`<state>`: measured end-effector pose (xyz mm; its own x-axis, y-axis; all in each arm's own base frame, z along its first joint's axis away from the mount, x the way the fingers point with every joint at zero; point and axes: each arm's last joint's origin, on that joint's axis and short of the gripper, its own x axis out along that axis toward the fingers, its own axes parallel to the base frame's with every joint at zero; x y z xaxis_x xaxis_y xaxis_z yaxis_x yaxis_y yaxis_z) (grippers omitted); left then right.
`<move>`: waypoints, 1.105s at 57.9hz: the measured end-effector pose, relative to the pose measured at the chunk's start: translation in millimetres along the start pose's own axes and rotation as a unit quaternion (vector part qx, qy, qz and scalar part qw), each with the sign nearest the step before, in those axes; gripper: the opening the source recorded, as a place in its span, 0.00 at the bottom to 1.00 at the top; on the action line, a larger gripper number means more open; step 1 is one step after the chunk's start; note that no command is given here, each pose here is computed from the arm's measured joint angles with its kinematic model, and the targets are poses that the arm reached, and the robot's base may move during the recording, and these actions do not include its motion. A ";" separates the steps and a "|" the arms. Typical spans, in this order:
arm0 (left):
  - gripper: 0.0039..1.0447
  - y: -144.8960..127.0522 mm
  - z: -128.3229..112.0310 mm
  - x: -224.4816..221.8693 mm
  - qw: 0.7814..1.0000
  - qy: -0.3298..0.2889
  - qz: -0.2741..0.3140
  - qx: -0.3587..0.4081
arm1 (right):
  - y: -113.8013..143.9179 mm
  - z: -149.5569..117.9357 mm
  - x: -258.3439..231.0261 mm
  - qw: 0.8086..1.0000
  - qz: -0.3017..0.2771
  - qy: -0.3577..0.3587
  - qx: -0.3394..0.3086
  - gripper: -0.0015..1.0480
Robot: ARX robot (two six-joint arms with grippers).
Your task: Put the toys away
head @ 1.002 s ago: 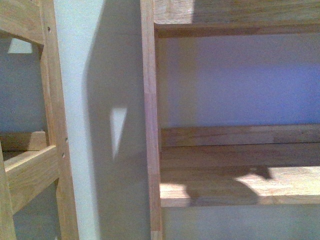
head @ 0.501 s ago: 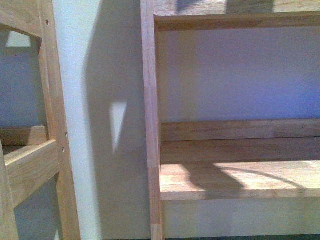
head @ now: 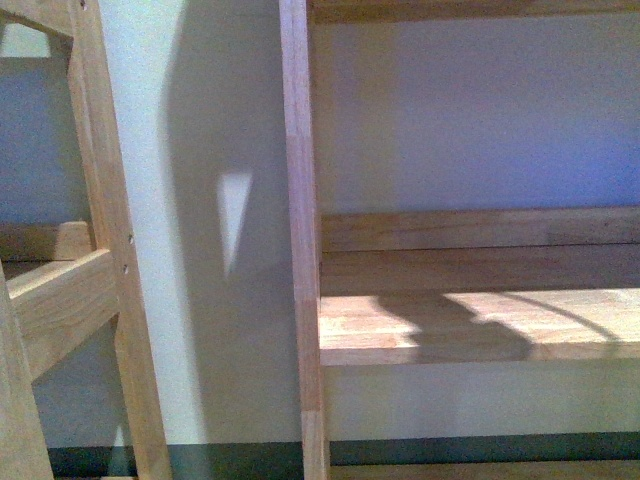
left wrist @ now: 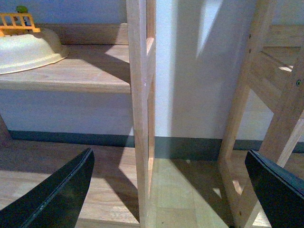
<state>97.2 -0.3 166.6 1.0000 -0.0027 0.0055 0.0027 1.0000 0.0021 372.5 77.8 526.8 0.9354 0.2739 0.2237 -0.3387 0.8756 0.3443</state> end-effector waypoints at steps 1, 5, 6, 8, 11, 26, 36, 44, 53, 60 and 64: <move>0.94 0.0 0.0 0.0 1.000 0.000 0.000 0.000 | 0.6 0.0 0.5 1.000 0.004 0.001 0.004 0.08; 0.94 0.0 0.0 0.0 1.000 0.000 0.000 0.000 | 1.9 -0.7 2.5 1.000 0.014 0.004 0.015 0.08; 0.94 0.0 0.0 0.0 1.000 0.000 0.000 0.000 | 2.0 -1.1 3.0 1.000 0.016 0.005 0.017 0.08; 0.94 0.0 -0.1 0.0 1.000 0.000 0.000 0.000 | 1.8 -1.8 4.6 0.999 0.021 0.007 0.025 0.08; 0.94 0.0 -0.1 0.0 1.000 0.000 0.000 0.000 | 2.1 -2.6 6.4 0.999 0.026 0.009 0.031 0.08; 0.94 0.0 0.0 0.0 1.000 0.000 0.000 0.000 | -1.4 -4.3 14.4 0.998 0.041 0.023 0.041 0.08; 0.94 0.0 -0.1 0.0 1.000 0.000 0.000 0.000 | -2.1 -4.8 16.9 0.997 0.051 0.030 0.046 0.30; 0.94 0.0 0.0 0.0 1.000 0.000 0.000 0.000 | -1.8 -3.9 17.0 0.997 0.052 0.025 0.046 0.48; 0.94 0.0 -0.1 0.0 1.000 0.000 0.000 0.000 | -1.7 -1.8 15.7 0.999 0.043 0.012 0.028 0.71; 0.94 0.0 0.0 0.0 1.000 0.000 0.000 0.000 | -0.8 0.9 10.5 0.999 0.034 0.001 0.009 0.85; 0.94 0.0 -0.1 0.0 1.000 0.000 0.000 0.000 | 0.7 5.2 4.1 1.000 0.024 -0.009 -0.004 0.94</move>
<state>97.3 -0.3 166.4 1.0000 -0.0027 0.0051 0.0027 1.0000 0.0021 375.5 77.5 532.7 0.9161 0.3077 0.2569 -0.3817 0.8653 0.3248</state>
